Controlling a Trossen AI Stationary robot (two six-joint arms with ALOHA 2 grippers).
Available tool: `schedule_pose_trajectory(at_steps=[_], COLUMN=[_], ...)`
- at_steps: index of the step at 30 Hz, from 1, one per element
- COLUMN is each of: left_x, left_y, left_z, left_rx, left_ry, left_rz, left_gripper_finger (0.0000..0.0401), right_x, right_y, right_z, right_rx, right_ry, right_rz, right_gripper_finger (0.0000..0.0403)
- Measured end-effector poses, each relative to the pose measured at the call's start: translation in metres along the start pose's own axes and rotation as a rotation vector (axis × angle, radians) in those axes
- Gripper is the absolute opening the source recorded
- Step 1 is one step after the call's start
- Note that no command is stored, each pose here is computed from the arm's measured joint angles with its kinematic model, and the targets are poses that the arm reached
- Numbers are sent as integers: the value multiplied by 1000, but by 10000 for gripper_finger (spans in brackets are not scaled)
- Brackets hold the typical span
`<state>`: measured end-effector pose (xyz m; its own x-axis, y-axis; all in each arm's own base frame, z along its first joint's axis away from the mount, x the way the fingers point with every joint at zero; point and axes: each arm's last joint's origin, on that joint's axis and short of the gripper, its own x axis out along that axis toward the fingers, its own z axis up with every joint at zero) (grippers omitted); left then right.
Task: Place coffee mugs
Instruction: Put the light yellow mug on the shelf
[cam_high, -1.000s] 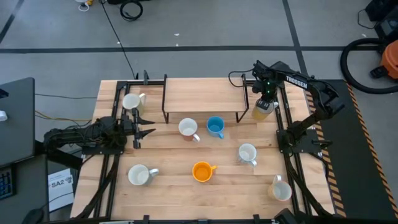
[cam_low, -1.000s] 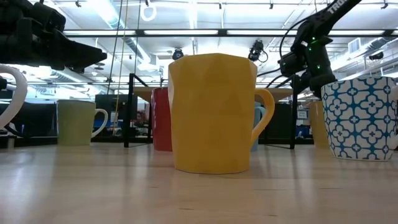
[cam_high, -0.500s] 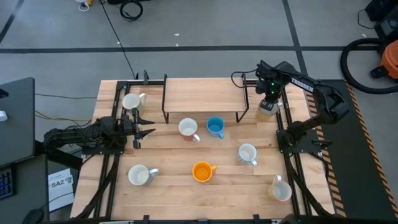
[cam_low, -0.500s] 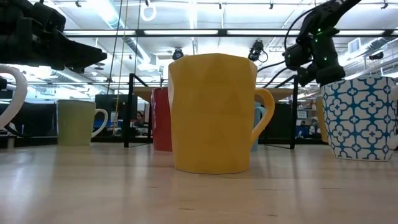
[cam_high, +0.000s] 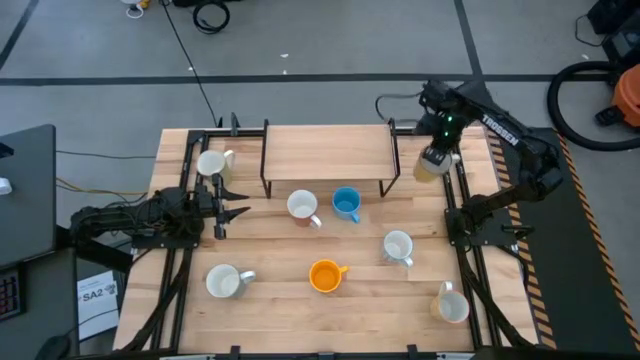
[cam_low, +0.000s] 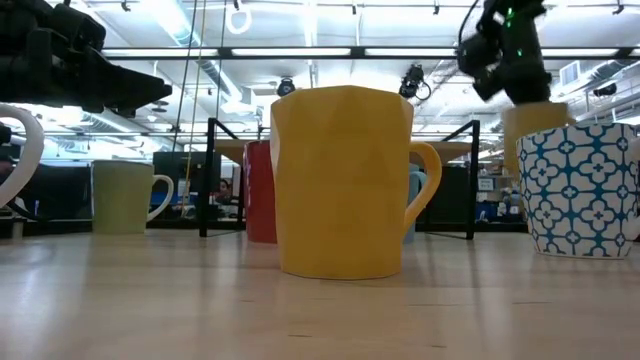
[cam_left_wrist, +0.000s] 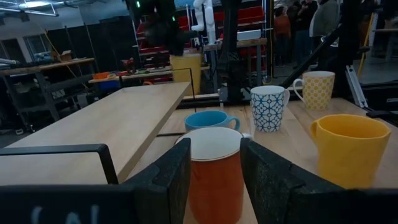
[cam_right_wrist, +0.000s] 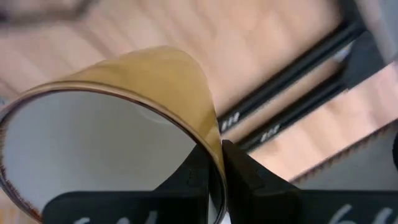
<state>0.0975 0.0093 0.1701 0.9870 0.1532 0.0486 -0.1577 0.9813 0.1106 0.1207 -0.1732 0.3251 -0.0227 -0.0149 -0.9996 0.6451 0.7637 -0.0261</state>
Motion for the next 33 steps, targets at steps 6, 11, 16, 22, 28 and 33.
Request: schedule_pose_trajectory(at_steps=[6,11,16,22,28,33], left_x=[0,0,0,0,0,0], left_y=[0,0,0,0,0,0], left_z=[0,0,0,0,0,0], left_rx=[0,0,0,0,0,0], left_ry=[0,1,0,0,1,0], left_rz=[0,0,0,0,0,0], left_gripper_finger=[144,144,144,144,144,144], right_x=[-45,-80,-110,-125,-117,-103], right_y=[-1,-1,0,5,19,28], right_z=[0,-4,-11,-12,9,40], right_rx=[23,28,58,108,53,0], right_ry=[-176,-312,-440,-523,-496,-460], right_rz=[-35,-73,-96,-43,-2,19], right_gripper_finger=[28,28,28,28,28,29])
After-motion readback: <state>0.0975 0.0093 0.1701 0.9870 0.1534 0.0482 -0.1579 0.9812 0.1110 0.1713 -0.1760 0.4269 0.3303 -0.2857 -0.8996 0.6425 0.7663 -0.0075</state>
